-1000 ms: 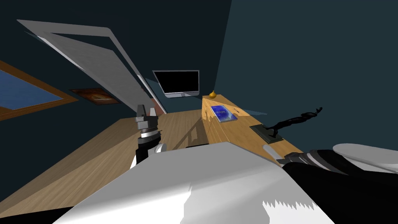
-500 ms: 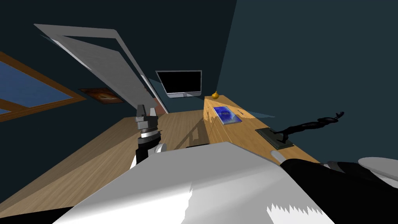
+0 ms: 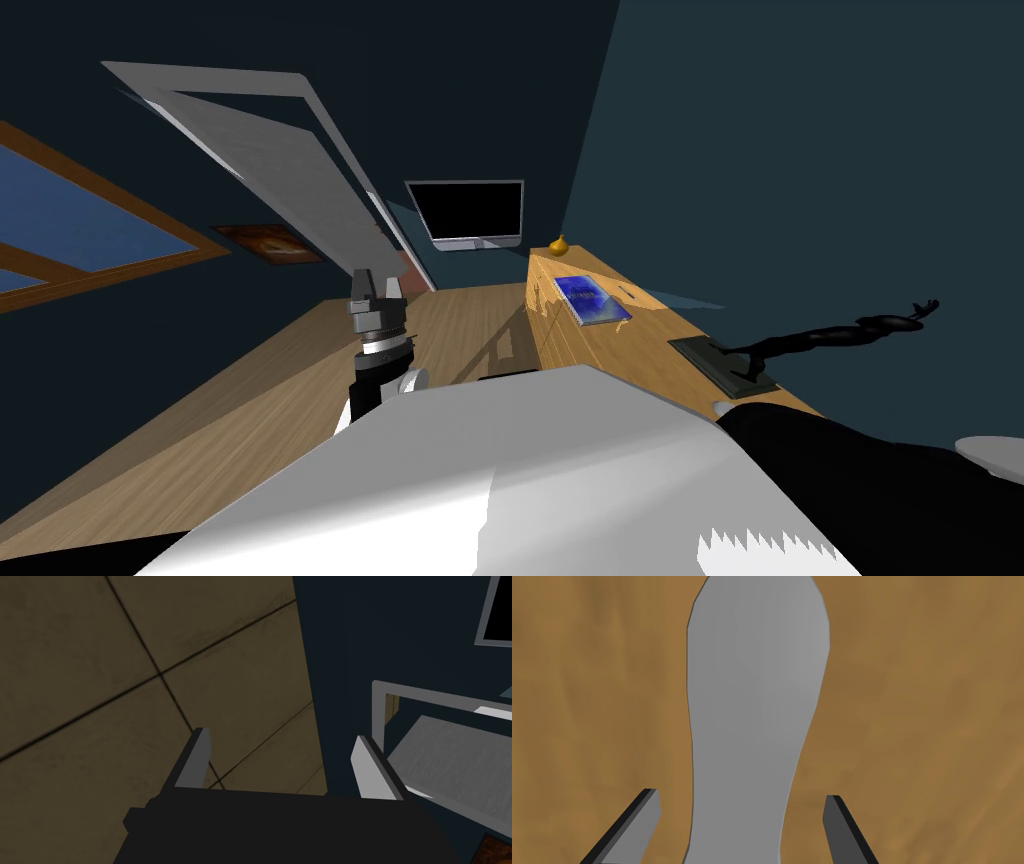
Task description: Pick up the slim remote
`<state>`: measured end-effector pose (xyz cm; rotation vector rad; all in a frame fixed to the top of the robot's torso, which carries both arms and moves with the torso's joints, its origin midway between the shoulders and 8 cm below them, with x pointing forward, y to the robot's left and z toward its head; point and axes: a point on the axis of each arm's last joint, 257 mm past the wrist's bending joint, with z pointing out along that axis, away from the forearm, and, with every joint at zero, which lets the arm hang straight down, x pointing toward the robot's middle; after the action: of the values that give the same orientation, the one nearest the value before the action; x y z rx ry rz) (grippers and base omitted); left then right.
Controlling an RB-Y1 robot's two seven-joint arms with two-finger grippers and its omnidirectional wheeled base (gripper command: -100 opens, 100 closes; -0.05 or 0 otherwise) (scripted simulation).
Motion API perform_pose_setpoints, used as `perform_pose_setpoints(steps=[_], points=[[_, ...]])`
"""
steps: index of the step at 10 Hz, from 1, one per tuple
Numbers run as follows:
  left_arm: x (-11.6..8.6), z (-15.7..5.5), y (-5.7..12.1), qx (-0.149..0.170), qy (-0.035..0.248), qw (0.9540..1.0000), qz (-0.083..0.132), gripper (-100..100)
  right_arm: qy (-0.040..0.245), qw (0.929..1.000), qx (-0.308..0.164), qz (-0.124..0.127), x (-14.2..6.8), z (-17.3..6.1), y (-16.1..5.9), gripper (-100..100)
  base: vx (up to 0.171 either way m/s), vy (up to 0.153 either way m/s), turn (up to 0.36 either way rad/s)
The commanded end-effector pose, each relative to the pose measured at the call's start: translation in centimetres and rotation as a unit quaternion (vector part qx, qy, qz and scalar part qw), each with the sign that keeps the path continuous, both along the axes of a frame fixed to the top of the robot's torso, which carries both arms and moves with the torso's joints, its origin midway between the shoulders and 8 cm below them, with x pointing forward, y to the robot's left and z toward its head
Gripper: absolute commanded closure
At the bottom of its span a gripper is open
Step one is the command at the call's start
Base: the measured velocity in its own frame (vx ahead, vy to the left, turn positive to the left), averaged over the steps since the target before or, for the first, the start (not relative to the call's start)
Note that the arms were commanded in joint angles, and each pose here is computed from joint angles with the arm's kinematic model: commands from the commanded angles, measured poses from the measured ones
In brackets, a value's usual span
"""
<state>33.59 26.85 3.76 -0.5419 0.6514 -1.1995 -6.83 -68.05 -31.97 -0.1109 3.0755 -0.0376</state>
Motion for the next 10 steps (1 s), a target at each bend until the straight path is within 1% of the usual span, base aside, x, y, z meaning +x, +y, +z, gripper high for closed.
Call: perform_pose_setpoints(steps=[1, 5, 6, 7, 10], points=[[0.0, 0.0, 0.0, 0.0, 0.0, 1.0, 0.0, 0, 0.0, 1.0, 0.0, 0.0, 0.0, 0.0, 0.0, 100, 0.0, 0.0, 0.0], [0.0, 0.0, 0.0, 0.0, 0.0, 1.0, 0.0, 0, 0.0, 1.0, 0.0, 0.0, 0.0, 0.0, 0.0, 100, 0.0, 0.0, 0.0], [0.0, 0.0, 0.0, 0.0, 0.0, 1.0, 0.0, 0, 0.0, 1.0, 0.0, 0.0, 0.0, 0.0, 0.0, 0, 0.0, 0.0, 0.0], [0.0, 0.0, 0.0, 0.0, 0.0, 1.0, 0.0, 0, 0.0, 1.0, -0.005, 0.001, 0.6, 0.6, -0.2, 100, -0.032, -0.014, -0.039], [0.0, 0.0, 0.0, 0.0, 0.0, 1.0, 0.0, 0, 0.0, 0.9999, -0.012, 0.01, 3.5, 1.9, 0.0, 100, -0.056, -0.032, -0.064]])
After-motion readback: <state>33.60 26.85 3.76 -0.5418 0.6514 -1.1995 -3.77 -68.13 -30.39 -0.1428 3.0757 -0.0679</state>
